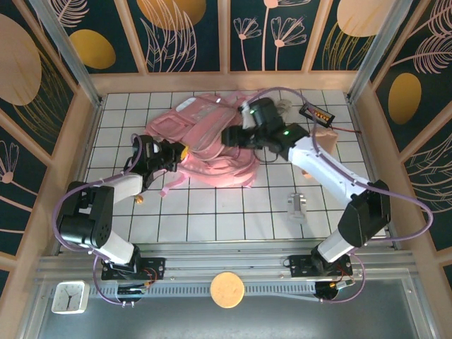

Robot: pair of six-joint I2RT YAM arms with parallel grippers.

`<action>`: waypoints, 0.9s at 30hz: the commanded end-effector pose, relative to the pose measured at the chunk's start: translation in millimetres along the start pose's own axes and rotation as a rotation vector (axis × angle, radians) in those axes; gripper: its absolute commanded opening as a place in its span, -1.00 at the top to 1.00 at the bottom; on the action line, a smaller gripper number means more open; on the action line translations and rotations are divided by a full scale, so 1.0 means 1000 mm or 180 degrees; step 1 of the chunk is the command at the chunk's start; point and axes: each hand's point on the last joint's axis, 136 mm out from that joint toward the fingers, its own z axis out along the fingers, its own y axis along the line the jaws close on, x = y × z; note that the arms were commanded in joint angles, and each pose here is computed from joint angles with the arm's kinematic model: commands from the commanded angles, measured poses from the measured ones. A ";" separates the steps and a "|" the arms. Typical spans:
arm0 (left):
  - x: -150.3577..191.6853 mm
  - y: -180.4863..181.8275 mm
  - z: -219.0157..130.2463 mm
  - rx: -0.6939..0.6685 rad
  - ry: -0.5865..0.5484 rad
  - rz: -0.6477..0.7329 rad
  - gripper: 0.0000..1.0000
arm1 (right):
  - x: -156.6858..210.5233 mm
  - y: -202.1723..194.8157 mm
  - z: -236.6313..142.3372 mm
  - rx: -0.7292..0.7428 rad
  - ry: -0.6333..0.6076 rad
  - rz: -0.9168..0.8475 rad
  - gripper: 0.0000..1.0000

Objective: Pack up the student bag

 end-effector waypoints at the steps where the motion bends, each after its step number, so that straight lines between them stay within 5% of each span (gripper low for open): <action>1: 0.011 -0.071 -0.010 0.0565 0.0052 0.0232 1.00 | 0.037 -0.006 0.010 0.0488 0.0330 -0.0465 0.00; 27: 0.024 -0.071 -0.018 0.0604 0.0170 0.0190 1.00 | 0.059 -0.005 0.106 0.0514 0.0836 -0.0720 -0.01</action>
